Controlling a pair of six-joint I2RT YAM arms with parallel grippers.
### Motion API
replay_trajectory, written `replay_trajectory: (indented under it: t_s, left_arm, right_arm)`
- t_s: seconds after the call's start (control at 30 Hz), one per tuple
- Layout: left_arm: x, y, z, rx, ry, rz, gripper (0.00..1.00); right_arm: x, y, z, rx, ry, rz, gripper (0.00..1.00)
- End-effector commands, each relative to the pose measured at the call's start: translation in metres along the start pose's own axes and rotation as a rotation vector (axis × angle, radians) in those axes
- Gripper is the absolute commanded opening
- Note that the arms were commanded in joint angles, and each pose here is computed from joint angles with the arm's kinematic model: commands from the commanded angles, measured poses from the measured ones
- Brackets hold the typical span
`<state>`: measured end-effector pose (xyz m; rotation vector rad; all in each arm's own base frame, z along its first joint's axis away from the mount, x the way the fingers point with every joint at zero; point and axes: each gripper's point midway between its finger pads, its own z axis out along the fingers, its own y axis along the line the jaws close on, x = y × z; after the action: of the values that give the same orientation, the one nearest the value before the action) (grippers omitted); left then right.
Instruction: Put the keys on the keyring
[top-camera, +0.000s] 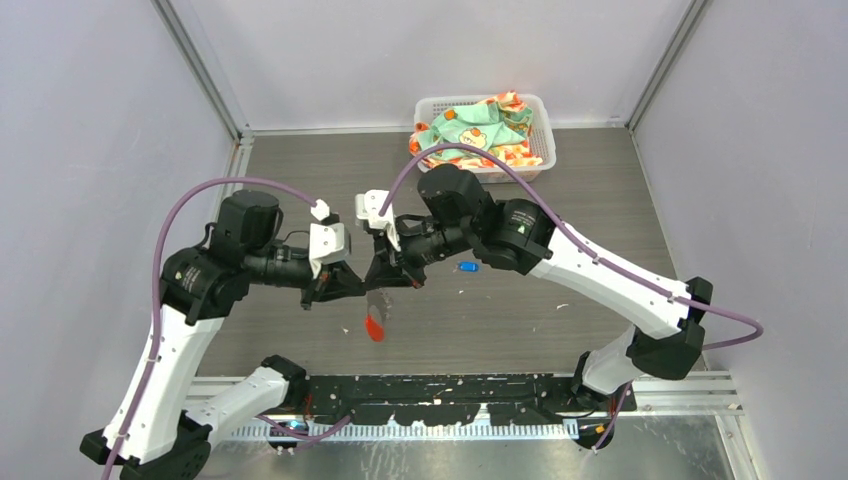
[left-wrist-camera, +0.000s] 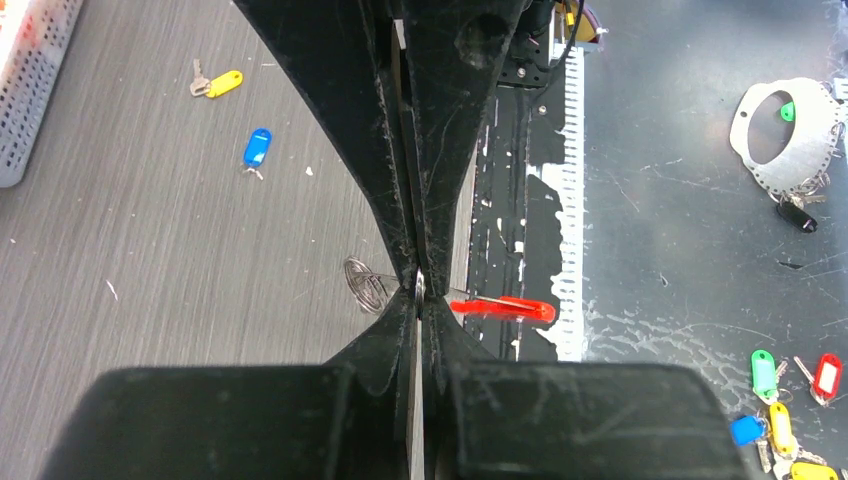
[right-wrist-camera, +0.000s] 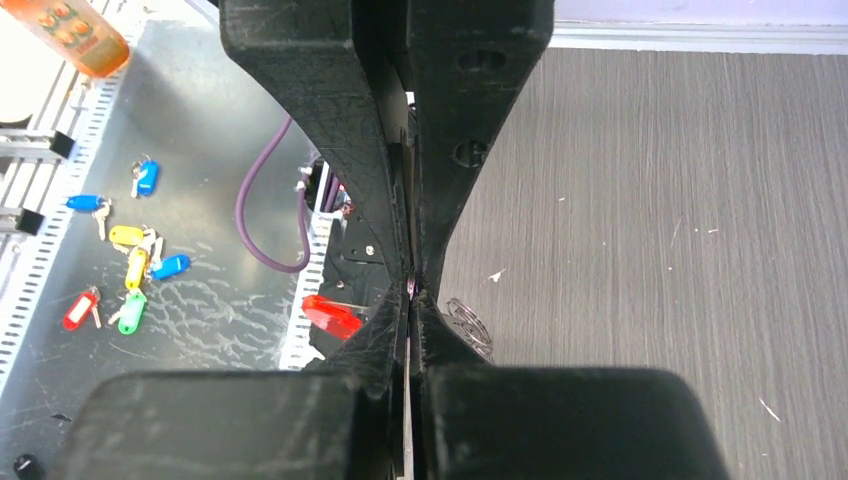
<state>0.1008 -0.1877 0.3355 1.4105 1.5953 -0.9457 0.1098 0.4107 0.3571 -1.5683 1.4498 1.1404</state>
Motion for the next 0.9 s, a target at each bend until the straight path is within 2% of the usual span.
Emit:
replay_trajectory:
  t_s: [0.0, 0.1, 0.13, 0.2, 0.3, 0.4, 0.63, 0.87]
  left_arm:
    - [-0.02, -0.007, -0.004, 0.015, -0.063, 0.04, 0.02]
    - [-0.019, -0.008, -0.004, 0.013, -0.065, 0.021, 0.35]
    - [-0.019, -0.008, -0.004, 0.01, -0.065, 0.016, 0.42]
    - [-0.016, -0.007, -0.006, -0.01, -0.056, 0.013, 0.45]
    - [-0.009, -0.003, -0.009, -0.056, -0.031, 0.027, 0.44]
    - [-0.008, -0.002, -0.011, -0.082, -0.031, 0.036, 0.39]
    - [-0.035, -0.005, -0.01, -0.061, -0.144, 0.012, 0.31]
    - [-0.066, -0.017, -0.015, -0.001, -0.251, -0.031, 0.3]
  right_arm:
    - [-0.035, -0.007, -0.013, 0.053, -0.164, -0.011, 0.01]
    - [-0.044, -0.011, -0.016, 0.088, -0.274, -0.003, 0.01]
    - [-0.053, -0.01, -0.024, 0.106, -0.34, -0.017, 0.01]
    - [-0.063, -0.008, -0.035, 0.125, -0.454, -0.034, 0.01]
    - [-0.079, 0.003, -0.057, 0.123, -0.596, -0.078, 0.01]
    - [-0.084, 0.01, -0.068, 0.115, -0.668, -0.082, 0.01]
    - [-0.082, 0.015, -0.062, 0.065, -0.706, -0.039, 0.01]
    - [-0.077, 0.016, -0.055, 0.03, -0.717, -0.02, 0.01]
